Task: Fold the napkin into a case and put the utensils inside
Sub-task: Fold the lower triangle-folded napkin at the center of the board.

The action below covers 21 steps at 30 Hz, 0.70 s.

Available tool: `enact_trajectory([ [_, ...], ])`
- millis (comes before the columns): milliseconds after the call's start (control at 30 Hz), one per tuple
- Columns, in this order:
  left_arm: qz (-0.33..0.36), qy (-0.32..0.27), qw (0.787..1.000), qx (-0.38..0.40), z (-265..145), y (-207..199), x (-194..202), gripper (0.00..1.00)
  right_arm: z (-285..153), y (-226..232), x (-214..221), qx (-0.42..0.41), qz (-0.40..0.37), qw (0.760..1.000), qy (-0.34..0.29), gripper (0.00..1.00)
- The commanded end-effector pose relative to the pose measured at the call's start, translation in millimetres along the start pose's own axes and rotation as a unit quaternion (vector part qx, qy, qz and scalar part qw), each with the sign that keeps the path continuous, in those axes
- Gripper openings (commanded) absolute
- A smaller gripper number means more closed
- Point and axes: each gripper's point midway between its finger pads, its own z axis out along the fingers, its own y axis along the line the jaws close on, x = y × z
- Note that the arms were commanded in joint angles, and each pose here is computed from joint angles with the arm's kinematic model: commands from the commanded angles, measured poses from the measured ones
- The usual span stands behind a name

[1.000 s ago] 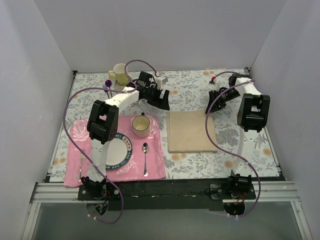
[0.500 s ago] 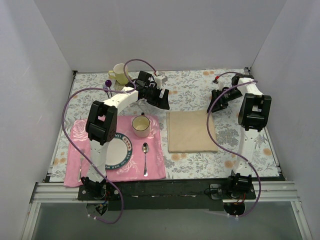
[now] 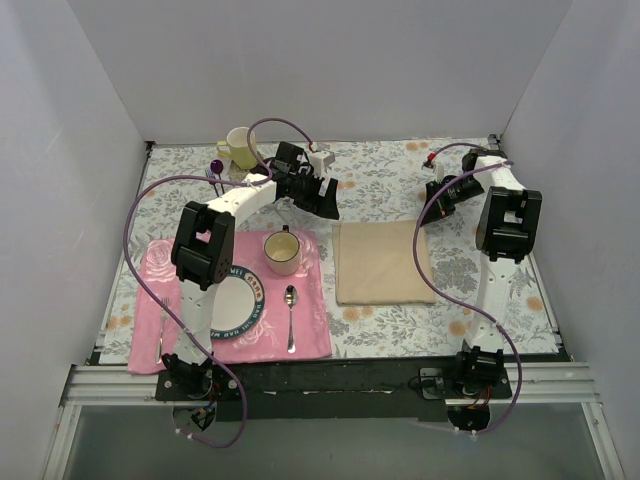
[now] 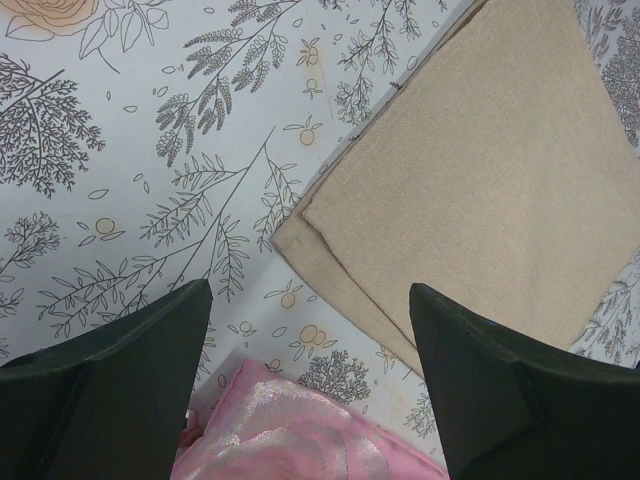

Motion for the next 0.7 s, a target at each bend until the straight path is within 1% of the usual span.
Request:
enact_trajectory([
  [0, 0.023, -0.033, 0.999, -0.002, -25, -11, -26, 0.80, -14, 29, -16, -0.022, -0.054, 0.998, -0.020, 0.02],
  [100, 0.024, -0.034, 0.999, -0.007, -26, -11, -27, 0.80, -19, 41, -17, -0.022, -0.092, 0.995, -0.023, 0.01],
  [267, 0.021, -0.037, 0.999, -0.010, -28, -12, -29, 0.80, -20, 55, -7, -0.021, -0.135, 0.990, -0.022, 0.01],
  [400, 0.013, -0.041, 0.999, -0.016, -31, -8, -32, 0.81, -20, 64, -4, -0.007, -0.192, 0.981, -0.025, 0.01],
  [433, 0.010, -0.041, 0.999, -0.018, -32, -7, -32, 0.81, -22, 68, -6, -0.003, -0.220, 0.975, -0.027, 0.01],
  [500, 0.005, -0.042, 0.999, -0.019, -34, -6, -33, 0.81, -17, 73, 1, -0.005, -0.240, 0.971, -0.020, 0.01],
  [533, 0.005, -0.042, 0.999, -0.021, -35, -6, -33, 0.81, -21, 77, 0, 0.001, -0.269, 0.963, -0.021, 0.01],
  [600, 0.006, -0.044, 0.999, -0.026, -38, -6, -34, 0.81, -14, 79, 12, 0.003, -0.296, 0.955, -0.009, 0.01],
  [667, 0.005, -0.046, 0.999, -0.029, -41, -5, -33, 0.81, -14, 84, 16, 0.010, -0.339, 0.941, -0.004, 0.01],
])
